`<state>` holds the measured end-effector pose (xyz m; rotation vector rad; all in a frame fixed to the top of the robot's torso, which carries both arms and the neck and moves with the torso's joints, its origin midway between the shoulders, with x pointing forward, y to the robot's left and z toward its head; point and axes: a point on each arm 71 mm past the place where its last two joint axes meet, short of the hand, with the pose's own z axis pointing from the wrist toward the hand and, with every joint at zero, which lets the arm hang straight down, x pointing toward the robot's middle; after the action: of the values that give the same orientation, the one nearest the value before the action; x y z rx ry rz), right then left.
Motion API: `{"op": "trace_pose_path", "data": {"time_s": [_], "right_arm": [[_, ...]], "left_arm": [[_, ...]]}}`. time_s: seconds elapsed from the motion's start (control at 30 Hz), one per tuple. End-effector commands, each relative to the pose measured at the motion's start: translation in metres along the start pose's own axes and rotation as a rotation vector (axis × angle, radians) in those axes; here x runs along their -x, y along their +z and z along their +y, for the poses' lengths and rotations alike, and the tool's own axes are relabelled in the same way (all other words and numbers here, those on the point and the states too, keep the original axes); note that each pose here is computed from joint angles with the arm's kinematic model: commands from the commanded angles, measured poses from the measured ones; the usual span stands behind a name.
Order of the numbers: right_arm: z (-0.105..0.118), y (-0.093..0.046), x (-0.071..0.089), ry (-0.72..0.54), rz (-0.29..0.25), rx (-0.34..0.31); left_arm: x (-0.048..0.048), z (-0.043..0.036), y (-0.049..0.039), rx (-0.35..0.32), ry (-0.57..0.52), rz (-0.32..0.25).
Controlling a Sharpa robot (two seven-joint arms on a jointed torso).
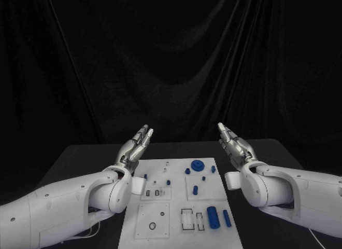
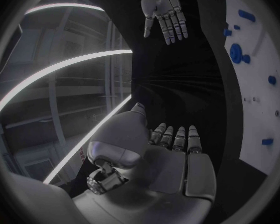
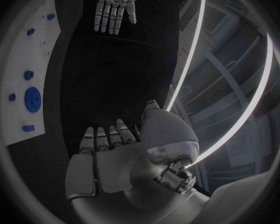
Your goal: Assemble the parts on the task board
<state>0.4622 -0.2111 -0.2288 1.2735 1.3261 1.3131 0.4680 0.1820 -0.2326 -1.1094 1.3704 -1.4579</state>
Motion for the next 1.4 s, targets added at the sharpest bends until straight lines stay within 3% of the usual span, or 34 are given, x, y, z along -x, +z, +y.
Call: {"op": "trace_pose_path", "data": {"time_s": [0.03,0.27,0.5,0.63,0.67,1.1,1.4], "right_arm": [[0.001,0.0,-0.003,0.075,0.033,0.001],[0.001,0.0,-0.003,0.075,0.033,0.001],[0.001,0.0,-0.003,0.075,0.033,0.001],[0.001,0.0,-0.003,0.075,0.033,0.001],[0.002,0.005,-0.004,0.023,0.187,0.036],[0.004,0.005,-0.002,0.053,0.237,0.062],[0.005,0.006,-0.001,0.055,0.243,0.06]], "left_arm": [[-0.0138,-0.0085,0.0017,-0.087,-0.111,0.223],[-0.0201,-0.0101,0.0017,-0.113,-0.189,0.399],[-0.0224,-0.0111,0.0011,-0.122,-0.23,0.484],[-0.0228,-0.0114,0.0009,-0.123,-0.237,0.499],[-0.0105,-0.0081,-0.0004,-0.112,-0.251,0.509],[-0.0041,-0.0088,-0.0044,-0.108,-0.262,0.517],[0.0024,-0.0097,-0.0077,-0.106,-0.262,0.511]]}}
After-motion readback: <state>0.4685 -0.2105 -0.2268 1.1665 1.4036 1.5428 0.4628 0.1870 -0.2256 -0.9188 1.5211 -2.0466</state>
